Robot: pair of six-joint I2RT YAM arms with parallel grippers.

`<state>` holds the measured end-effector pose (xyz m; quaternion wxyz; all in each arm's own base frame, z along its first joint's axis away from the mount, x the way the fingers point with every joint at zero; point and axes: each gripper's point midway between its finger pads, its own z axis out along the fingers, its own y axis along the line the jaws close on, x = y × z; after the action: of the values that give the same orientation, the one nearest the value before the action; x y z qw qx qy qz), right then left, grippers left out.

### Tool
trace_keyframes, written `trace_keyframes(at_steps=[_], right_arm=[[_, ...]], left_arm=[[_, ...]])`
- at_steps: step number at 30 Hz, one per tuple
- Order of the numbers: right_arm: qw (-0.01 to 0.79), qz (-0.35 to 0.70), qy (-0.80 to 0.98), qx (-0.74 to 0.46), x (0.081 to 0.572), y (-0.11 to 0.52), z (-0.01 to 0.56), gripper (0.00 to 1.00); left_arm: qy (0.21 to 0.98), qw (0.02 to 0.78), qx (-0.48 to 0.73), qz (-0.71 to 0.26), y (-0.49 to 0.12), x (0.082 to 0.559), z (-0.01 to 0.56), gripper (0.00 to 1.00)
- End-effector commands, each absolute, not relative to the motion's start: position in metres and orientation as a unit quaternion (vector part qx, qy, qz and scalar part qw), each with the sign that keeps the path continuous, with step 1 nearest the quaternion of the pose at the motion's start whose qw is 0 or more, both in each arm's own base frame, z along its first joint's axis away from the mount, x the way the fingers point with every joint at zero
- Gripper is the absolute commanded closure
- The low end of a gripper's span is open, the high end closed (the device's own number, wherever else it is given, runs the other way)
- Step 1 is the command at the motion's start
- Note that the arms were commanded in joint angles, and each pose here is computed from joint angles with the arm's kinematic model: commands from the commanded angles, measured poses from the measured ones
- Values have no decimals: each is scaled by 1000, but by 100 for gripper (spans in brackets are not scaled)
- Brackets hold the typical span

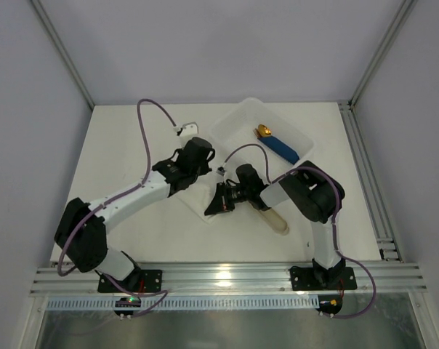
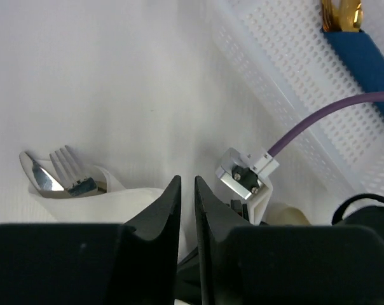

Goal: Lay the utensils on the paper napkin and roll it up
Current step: Roll the napkin at the center of the board.

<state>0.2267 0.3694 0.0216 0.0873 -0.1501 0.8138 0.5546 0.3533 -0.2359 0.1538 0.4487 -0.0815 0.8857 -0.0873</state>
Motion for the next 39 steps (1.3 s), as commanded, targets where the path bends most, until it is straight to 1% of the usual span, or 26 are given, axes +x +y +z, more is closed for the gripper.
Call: trace_keyframes(at_steps=[1,2,4,5,6,8,9,11,12,13,18,20,26,31,39], right_arm=[[49,473,872,-119,207,345,-40,96],[49,472,872,-119,207,345,-41,96],[51,471,872,-122,208,345,-40,96],[50,469,873,-122,208,344,-40,96],[51,468,874,-122,208,344,-40,96],[50,466,875,-124,207,343,-41,96],[50,467,874,-125,208,344,-41,96],[49,467,874,-125,208,344,-40,96],[50,468,873,-127,207,345,-39,96],[51,468,873,-127,208,345,-38,96],[52,468,873,-128,209,346,-35,96],[54,469,872,-130,209,347,-35,96],[54,470,871,-132,209,347,-33,96],[53,469,871,-133,209,347,-33,96],[51,472,870,-135,209,349,-31,96]], left_arm=[[878,454,-78,-128,-232,336,177,88],[887,434,-68,-141,-234,325,163,99],[886,423,-69,-177,-237,314,161,100],[895,402,-66,-182,-233,301,138,100],[885,402,-68,-224,-242,300,141,100],[872,409,-70,-261,-243,294,141,100],[865,405,-68,-290,-247,288,132,100],[853,408,-72,-318,-247,287,132,100],[853,402,-72,-325,-245,282,122,100],[840,411,-70,-349,-250,286,130,100],[821,422,-77,-377,-255,292,126,100],[808,417,-74,-409,-261,291,127,100],[815,390,-84,-421,-264,298,93,100],[797,387,-96,-454,-264,304,86,100],[818,369,-106,-429,-259,310,52,100]])
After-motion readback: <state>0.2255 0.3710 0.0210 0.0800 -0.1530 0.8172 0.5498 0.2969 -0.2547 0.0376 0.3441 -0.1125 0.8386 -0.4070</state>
